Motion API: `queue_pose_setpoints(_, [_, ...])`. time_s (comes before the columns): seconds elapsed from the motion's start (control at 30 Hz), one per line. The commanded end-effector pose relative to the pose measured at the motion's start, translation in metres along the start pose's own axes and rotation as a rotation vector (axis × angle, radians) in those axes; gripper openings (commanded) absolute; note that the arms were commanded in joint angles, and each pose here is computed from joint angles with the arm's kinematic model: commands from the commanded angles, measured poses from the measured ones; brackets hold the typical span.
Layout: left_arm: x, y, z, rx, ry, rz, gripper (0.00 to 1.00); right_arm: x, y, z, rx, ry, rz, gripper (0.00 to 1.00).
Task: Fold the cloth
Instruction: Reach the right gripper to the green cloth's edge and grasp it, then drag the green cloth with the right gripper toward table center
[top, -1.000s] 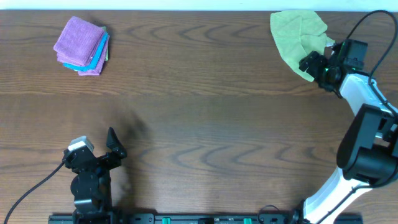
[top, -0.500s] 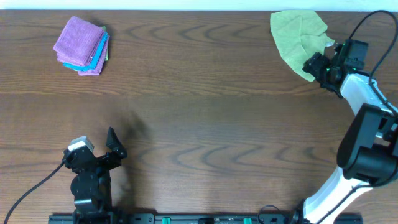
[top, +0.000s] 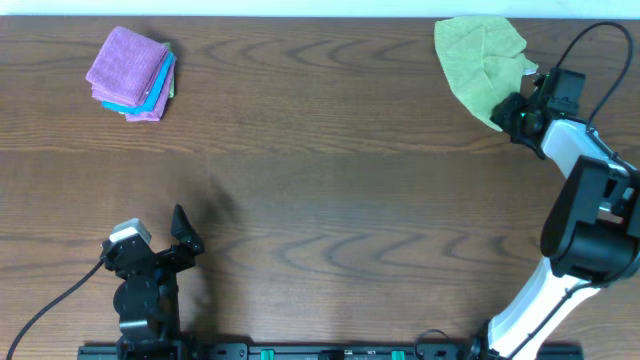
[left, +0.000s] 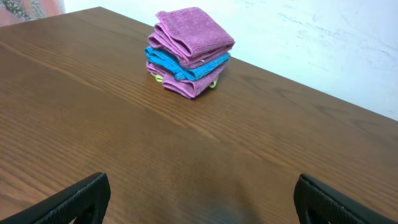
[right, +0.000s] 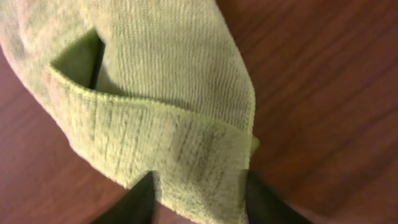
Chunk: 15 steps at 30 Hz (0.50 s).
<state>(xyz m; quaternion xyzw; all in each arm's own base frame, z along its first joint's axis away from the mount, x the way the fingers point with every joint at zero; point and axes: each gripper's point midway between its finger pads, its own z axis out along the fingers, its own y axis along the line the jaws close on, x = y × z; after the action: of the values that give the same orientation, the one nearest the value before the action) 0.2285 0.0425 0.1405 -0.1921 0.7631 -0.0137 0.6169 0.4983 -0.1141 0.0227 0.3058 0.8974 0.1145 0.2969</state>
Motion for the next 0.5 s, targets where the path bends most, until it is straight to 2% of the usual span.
queue_pose_setpoints(0.0, [0.012,0.005,0.003,-0.018,0.024,0.001,0.95,-0.008,0.004,0.003,-0.044,-0.013,0.023,0.28])
queue_pose_setpoints(0.1, [0.012,0.005,0.003,-0.018,0.024,0.001,0.95,-0.012,0.008,0.003,-0.064,-0.023,0.037,0.05])
queue_pose_setpoints(0.13, [0.012,0.005,0.003,-0.018,0.024,0.001,0.95,-0.011,0.009,0.003,-0.067,-0.022,0.041,0.01])
queue_pose_setpoints(0.23, [0.012,0.005,0.003,-0.018,0.024,0.001,0.95,-0.008,0.017,0.002,-0.115,0.0,0.039,0.01])
queue_pose_setpoints(0.47, [0.012,0.005,0.003,-0.018,0.024,0.001,0.96,-0.003,0.08,-0.015,-0.358,0.091,-0.011,0.01])
